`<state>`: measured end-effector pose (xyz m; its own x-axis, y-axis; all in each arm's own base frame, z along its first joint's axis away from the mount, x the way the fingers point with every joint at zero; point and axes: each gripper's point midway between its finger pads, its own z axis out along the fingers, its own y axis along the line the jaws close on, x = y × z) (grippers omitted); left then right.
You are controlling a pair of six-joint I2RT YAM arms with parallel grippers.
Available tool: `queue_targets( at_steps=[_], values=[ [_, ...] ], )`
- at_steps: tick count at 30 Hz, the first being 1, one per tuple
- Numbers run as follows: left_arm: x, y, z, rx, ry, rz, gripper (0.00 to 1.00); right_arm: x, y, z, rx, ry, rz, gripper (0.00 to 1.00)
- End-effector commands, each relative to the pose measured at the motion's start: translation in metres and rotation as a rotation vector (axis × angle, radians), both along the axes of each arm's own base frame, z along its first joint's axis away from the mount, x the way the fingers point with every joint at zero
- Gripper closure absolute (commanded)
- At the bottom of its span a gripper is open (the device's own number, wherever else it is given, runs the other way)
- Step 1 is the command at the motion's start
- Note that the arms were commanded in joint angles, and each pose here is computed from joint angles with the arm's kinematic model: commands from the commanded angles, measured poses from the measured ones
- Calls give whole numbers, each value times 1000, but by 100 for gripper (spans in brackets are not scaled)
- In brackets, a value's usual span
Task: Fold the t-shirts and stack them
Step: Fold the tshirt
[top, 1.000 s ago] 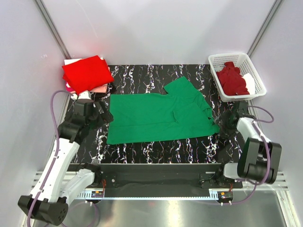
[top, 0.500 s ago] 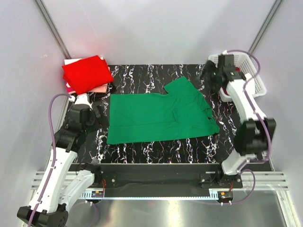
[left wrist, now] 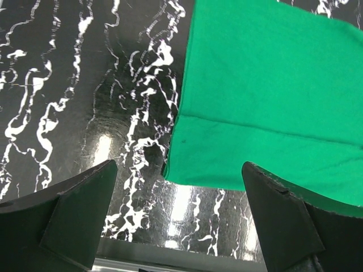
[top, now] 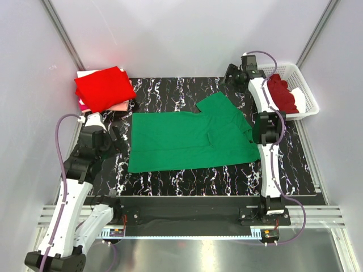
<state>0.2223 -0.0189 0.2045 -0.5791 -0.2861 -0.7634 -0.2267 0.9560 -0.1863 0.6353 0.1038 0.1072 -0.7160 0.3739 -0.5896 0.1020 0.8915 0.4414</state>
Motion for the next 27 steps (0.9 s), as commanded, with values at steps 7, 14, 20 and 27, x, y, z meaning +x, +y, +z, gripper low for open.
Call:
queue_targets(
  at_steps=[7, 14, 20, 27],
  values=[
    [5, 5, 19, -16, -104, 10, 1, 40, 3, -19, -29, -126, 27, 14],
    [4, 5, 21, -19, -119, 11, 1, 43, 16, -53, 29, -90, 20, 18],
    [3, 6, 22, -19, -124, 17, 1, 35, 38, -68, 66, -49, 45, 26],
    [3, 7, 23, -19, -126, 22, 1, 22, 57, -87, 59, 4, 72, 43]
  ],
)
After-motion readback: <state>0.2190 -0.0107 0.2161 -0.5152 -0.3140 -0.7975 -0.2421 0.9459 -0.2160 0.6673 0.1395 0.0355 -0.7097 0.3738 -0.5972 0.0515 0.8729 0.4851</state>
